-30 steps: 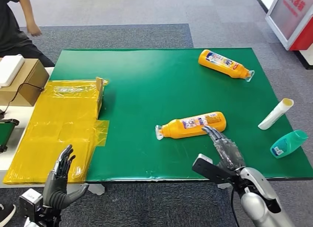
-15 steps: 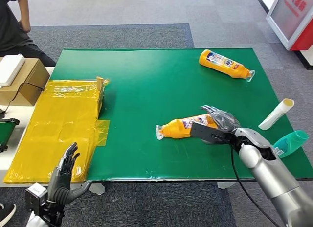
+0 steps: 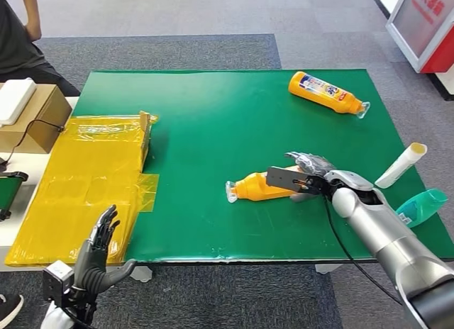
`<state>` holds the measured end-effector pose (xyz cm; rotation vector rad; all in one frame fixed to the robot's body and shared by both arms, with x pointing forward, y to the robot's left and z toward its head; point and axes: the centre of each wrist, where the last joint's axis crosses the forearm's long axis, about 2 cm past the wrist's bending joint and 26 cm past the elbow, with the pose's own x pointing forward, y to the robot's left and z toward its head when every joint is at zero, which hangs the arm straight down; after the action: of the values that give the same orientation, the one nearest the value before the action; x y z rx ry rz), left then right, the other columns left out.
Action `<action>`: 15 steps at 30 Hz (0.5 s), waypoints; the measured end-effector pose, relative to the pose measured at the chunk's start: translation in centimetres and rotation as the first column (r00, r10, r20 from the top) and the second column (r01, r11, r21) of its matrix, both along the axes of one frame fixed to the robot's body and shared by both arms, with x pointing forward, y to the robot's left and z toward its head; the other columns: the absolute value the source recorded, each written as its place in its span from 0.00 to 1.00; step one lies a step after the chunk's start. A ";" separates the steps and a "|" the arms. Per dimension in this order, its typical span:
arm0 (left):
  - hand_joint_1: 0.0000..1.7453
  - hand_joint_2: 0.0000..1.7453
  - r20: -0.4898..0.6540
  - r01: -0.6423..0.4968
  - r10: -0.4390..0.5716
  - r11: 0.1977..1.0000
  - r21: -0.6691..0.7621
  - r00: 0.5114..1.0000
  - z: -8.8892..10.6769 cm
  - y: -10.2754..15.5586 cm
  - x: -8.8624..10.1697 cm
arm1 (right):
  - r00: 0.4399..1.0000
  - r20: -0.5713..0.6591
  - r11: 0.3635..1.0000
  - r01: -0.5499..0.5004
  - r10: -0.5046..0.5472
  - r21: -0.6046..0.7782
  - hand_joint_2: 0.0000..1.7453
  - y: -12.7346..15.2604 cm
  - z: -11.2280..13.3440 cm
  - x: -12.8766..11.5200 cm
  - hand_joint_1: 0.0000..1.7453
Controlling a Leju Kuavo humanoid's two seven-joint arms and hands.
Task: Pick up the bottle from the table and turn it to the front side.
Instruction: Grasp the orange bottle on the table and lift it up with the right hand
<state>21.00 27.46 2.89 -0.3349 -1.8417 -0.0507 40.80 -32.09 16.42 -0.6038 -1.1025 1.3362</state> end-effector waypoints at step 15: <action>0.00 1.00 -0.021 0.006 -0.006 1.000 0.000 1.000 -0.6 -0.1 0.1 | 0.994 -0.109 0.998 -0.011 0.004 -0.058 1.00 0.6 -1.2 2.0 0.00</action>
<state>21.12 27.40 2.34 -0.3398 -1.8203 -0.0517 42.76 -31.47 15.21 -0.5637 -0.9809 1.3955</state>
